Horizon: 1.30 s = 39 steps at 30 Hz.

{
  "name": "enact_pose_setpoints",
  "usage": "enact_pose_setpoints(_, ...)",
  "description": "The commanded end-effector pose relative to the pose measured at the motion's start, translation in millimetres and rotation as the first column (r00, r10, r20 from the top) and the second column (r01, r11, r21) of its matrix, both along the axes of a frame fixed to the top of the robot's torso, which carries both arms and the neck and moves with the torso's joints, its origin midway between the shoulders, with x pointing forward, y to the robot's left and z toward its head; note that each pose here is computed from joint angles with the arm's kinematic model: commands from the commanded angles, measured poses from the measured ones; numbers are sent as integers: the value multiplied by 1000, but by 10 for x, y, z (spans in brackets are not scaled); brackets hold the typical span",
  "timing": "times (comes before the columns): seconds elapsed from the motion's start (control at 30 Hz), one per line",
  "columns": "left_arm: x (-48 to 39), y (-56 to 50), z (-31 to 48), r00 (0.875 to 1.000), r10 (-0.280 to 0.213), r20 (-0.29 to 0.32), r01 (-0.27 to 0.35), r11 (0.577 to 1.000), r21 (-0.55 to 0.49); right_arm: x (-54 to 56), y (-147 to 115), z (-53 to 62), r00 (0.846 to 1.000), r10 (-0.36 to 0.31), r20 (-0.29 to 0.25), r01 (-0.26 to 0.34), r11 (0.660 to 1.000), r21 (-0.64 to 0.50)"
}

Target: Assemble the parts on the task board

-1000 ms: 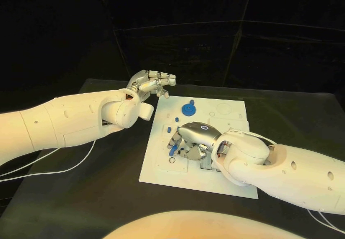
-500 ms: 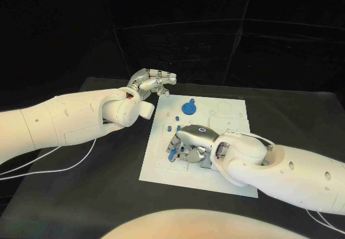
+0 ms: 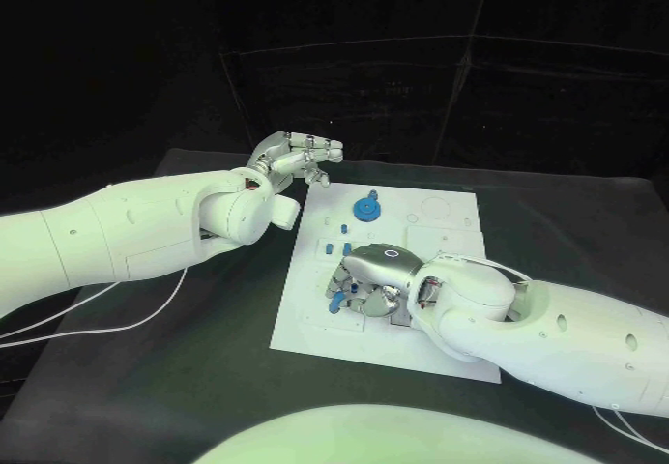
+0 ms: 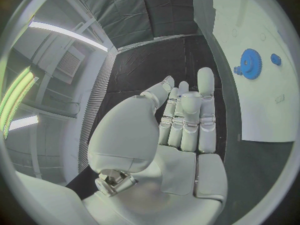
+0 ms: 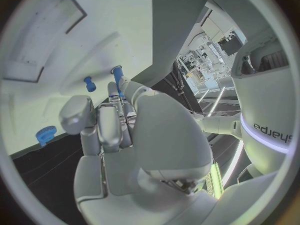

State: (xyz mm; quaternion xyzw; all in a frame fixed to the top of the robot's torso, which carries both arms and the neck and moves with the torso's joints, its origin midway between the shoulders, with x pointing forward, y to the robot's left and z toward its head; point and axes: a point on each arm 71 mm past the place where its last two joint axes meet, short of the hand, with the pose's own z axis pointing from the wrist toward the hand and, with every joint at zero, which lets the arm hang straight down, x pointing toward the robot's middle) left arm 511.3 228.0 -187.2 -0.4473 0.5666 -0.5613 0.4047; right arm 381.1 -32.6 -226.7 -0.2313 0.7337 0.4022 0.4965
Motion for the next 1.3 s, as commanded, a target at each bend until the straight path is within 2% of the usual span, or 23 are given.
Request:
enact_pose_setpoints(0.03,3,-12,12,1000,-7,4,7,1000,-6,-1,9,-12,1000,0,24,1,999,-34)
enact_pose_setpoints(0.5,5,-11,10,1000,-8,3,8,1000,-6,-16,43,-30,997,-4,74,9,998,-64)
enact_pose_setpoints(0.87,5,-9,9,1000,-7,2,7,1000,-6,-47,84,-24,998,20,52,-18,999,-38)
enact_pose_setpoints(1.3,5,-3,9,1000,-6,1,6,1000,-5,-58,85,-13,999,21,43,-20,1000,-15)
